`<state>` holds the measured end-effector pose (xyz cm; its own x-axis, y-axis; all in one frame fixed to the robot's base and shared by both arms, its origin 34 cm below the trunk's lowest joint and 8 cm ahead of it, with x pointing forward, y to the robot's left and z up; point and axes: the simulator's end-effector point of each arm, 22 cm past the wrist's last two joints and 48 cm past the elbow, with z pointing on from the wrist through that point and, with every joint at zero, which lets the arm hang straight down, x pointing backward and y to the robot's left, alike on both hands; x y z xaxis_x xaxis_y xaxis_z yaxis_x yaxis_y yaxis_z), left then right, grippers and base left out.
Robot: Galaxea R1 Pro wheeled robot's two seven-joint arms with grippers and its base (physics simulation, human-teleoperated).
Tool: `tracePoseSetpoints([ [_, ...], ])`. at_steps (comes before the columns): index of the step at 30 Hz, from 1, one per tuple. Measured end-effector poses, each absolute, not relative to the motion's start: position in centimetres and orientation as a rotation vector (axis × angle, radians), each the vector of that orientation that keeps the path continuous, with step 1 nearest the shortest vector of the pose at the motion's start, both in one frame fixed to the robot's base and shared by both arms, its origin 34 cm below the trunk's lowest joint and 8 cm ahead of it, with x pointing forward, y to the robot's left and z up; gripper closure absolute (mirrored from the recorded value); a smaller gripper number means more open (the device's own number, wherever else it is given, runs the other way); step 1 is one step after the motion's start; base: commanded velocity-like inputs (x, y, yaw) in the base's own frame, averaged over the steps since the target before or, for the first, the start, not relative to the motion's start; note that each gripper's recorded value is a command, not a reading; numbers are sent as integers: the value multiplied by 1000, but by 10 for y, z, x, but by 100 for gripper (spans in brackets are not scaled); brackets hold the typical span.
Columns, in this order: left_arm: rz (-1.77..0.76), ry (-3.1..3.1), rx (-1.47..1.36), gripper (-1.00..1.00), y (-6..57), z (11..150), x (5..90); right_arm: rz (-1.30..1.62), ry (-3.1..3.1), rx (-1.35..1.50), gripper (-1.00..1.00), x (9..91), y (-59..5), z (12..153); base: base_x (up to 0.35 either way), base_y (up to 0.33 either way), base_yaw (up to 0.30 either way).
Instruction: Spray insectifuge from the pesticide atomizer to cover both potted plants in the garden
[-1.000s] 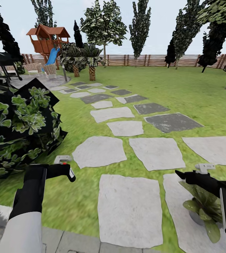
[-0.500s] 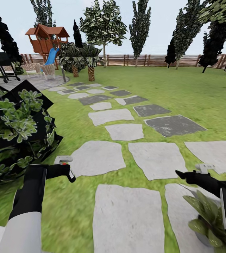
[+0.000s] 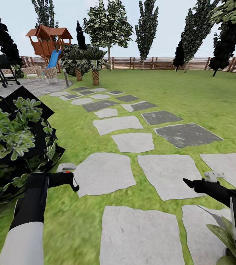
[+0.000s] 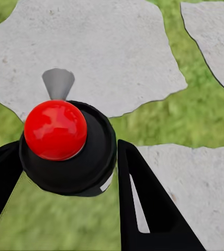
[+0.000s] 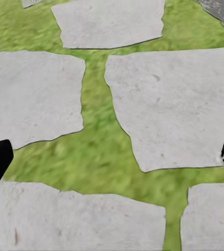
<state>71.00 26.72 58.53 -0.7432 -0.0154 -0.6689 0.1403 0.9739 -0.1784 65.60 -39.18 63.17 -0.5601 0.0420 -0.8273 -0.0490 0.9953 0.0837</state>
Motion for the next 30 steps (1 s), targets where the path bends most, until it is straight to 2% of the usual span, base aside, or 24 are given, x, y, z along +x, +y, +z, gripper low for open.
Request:
tracePoseSetpoints([
  [30,-288,2398,96,100,264,583,710,120,2161,-6,-100,656,-391,632,334,0,0],
])
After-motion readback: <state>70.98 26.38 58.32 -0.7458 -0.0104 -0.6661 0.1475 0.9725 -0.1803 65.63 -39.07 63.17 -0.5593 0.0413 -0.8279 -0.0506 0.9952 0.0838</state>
